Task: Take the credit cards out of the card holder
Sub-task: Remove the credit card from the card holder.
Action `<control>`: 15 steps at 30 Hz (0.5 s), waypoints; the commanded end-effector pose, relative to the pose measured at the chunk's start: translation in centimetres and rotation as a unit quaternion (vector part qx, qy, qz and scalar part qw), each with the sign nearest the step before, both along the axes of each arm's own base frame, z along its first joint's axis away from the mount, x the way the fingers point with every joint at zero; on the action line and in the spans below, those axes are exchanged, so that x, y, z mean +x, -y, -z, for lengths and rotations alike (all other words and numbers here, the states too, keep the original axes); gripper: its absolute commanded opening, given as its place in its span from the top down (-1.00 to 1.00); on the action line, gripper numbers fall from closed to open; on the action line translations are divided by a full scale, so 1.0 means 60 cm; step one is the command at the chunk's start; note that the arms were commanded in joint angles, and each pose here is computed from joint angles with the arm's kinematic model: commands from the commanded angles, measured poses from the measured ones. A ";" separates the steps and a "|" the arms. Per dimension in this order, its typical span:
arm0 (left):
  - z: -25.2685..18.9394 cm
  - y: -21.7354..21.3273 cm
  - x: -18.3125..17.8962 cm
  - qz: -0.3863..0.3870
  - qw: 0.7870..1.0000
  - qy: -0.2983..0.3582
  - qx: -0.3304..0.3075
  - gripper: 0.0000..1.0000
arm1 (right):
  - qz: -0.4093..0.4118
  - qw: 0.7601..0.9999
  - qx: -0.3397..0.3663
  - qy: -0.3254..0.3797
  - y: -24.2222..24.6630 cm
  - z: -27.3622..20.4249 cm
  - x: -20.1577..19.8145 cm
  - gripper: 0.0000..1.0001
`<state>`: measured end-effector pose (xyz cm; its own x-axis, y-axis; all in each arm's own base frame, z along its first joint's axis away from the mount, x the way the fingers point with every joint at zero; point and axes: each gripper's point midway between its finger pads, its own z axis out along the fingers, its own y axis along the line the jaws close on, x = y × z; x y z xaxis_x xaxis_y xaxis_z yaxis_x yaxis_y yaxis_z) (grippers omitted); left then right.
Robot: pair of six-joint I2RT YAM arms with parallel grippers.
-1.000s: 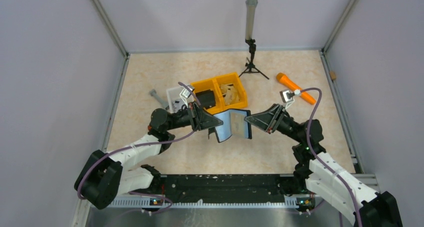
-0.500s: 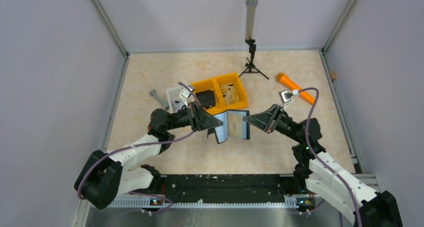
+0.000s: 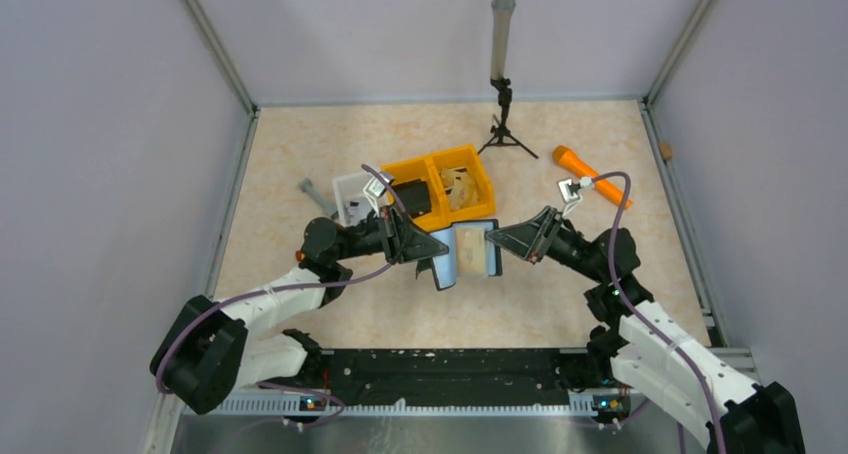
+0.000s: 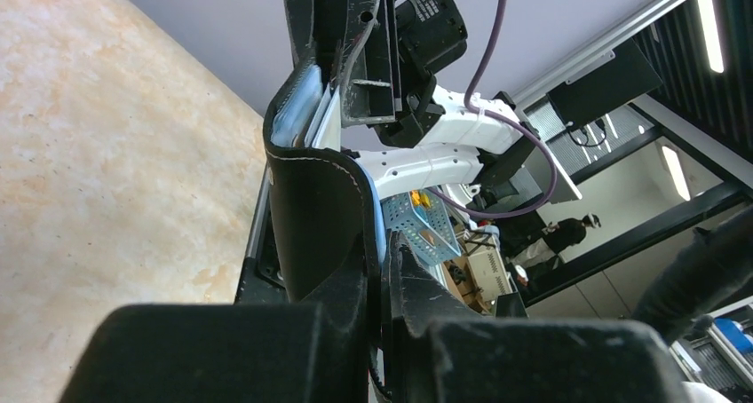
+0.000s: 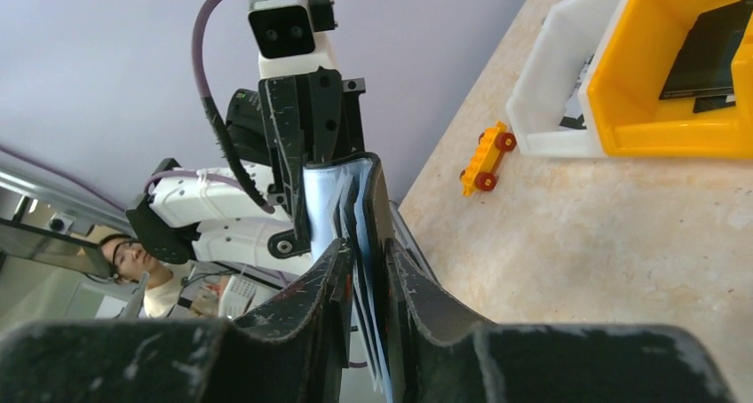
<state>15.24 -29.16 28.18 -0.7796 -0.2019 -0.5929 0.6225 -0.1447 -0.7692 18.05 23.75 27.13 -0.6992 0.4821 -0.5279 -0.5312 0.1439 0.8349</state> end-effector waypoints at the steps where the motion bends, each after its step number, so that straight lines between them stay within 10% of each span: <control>1: -0.057 0.001 -0.003 0.000 0.997 0.058 -0.044 1.00 | -0.010 1.000 -0.012 0.027 -0.009 -0.019 -0.001 0.55; 9: -0.053 0.004 0.003 -0.008 0.997 0.059 -0.038 1.00 | -0.022 0.999 -0.003 0.035 -0.013 -0.030 -0.009 0.43; 15: -0.039 0.007 0.011 -0.016 0.998 0.053 -0.024 1.00 | -0.048 0.995 0.064 0.053 -0.009 -0.067 -0.034 0.83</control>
